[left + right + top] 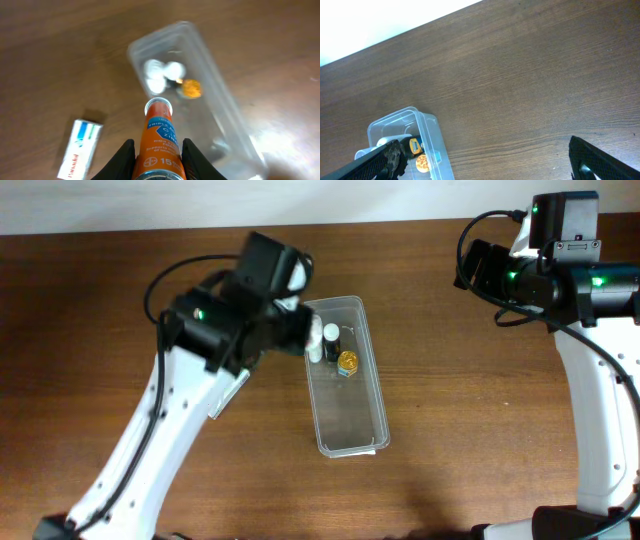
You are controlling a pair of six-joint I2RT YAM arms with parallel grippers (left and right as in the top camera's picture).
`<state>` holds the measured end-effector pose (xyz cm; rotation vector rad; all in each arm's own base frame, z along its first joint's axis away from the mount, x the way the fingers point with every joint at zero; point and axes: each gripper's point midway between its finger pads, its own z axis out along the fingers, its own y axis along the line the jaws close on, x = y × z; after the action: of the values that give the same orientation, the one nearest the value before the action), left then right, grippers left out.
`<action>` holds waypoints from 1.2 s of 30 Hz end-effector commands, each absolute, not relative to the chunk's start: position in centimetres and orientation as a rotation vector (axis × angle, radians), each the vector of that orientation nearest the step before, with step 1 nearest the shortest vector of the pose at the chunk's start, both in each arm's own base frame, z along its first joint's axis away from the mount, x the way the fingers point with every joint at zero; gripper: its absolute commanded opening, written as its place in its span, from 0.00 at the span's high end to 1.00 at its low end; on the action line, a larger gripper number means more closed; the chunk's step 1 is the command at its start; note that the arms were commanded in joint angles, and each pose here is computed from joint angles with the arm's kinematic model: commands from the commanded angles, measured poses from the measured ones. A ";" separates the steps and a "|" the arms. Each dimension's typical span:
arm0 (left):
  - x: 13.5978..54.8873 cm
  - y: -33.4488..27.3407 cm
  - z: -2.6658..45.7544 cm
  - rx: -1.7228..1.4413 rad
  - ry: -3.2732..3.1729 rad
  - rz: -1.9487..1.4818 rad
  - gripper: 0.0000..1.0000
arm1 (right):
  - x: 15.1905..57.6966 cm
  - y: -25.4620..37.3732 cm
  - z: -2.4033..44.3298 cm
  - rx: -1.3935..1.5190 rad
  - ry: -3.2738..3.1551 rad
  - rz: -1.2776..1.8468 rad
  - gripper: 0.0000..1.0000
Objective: Pack container
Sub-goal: 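Lift the orange tube and carry it over the container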
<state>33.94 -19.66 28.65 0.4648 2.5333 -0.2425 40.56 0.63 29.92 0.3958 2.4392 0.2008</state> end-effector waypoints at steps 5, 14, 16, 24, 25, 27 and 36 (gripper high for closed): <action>29.4 -23.9 30.3 0.662 2.473 -0.312 0.90 | 40.7 0.6 30.2 0.396 2.430 0.207 0.01; 31.3 -26.0 32.2 0.679 2.297 -0.216 0.90 | 40.7 0.6 30.2 0.397 2.430 0.207 0.02; 32.6 -25.8 32.5 0.651 2.263 -0.149 0.90 | 40.7 0.6 30.2 0.397 2.430 0.207 0.02; 36.8 -27.7 30.2 0.716 2.207 -0.070 0.89 | 40.7 0.6 30.2 0.397 2.430 0.207 0.02; 37.3 -27.9 29.7 0.721 2.210 -0.063 0.89 | 40.7 0.6 30.2 0.396 2.430 0.207 0.02; 38.3 -28.4 28.4 0.725 2.221 -0.053 0.89 | 40.7 0.6 30.2 0.396 2.430 0.207 0.02; 42.0 -29.6 21.8 0.731 2.310 -0.030 0.89 | 40.7 0.6 30.2 0.396 2.430 0.207 0.01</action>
<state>40.82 -29.83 22.54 0.7280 2.3092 -0.0332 40.56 0.63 29.92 0.3953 2.4392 0.2006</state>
